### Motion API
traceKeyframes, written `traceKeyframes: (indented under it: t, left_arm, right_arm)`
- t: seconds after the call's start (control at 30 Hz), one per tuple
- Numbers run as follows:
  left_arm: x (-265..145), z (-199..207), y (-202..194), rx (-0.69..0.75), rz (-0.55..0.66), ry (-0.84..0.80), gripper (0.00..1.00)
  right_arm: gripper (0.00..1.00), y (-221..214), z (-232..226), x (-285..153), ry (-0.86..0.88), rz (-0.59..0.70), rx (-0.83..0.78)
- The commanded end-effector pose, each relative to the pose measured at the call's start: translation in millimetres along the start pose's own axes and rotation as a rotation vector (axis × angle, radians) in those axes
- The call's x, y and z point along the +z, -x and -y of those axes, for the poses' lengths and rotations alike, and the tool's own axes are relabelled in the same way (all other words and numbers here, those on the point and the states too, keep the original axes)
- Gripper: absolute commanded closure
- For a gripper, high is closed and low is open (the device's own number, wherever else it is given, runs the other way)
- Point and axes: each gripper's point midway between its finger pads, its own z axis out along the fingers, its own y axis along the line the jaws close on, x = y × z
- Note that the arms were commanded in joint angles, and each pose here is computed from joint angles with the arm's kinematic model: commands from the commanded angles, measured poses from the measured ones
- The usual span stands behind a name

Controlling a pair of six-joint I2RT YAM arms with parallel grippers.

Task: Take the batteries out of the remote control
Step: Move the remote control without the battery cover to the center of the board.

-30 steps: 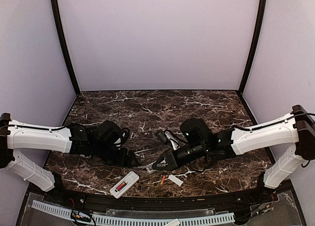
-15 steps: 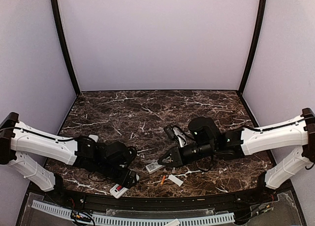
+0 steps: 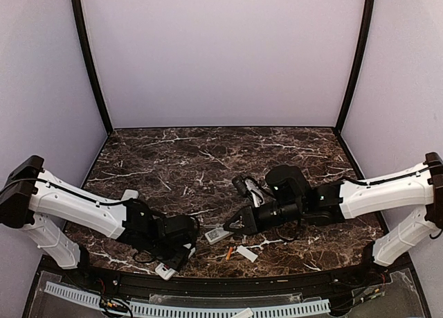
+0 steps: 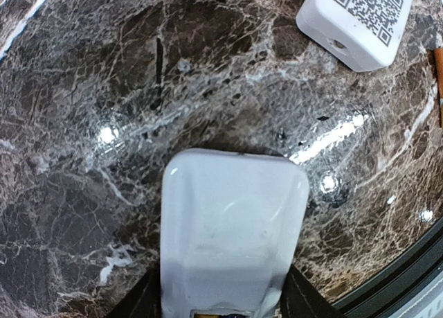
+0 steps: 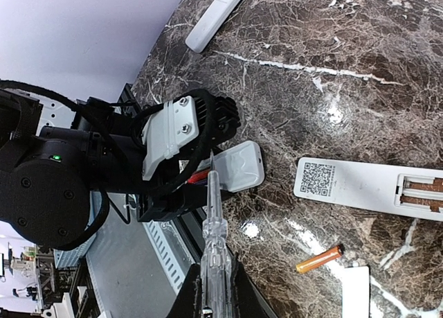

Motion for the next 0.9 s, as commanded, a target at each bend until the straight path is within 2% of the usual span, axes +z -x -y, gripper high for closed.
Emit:
traceKeyframes:
  t: [0.0,0.13,0.5,0.87]
  left_arm:
    - [0,2,2,0.040,0.001,0.018,0.50]
    - [-1,11,8,0.089,0.021,-0.016,0.56]
    - [-1,42,27,0.306,0.066,-0.107,0.59]
    - [12,41,62,0.343,0.082,-0.130,0.60]
  right_arm:
    - [1.00,9,1,-7,0.001,0.046,-0.002]
    - [1.00,12,2,-10,0.000,0.055,-0.001]
    - [1.00,18,7,-21,0.000,0.081,0.009]
    - [1.00,21,7,-34,-0.013,0.110,0.020]
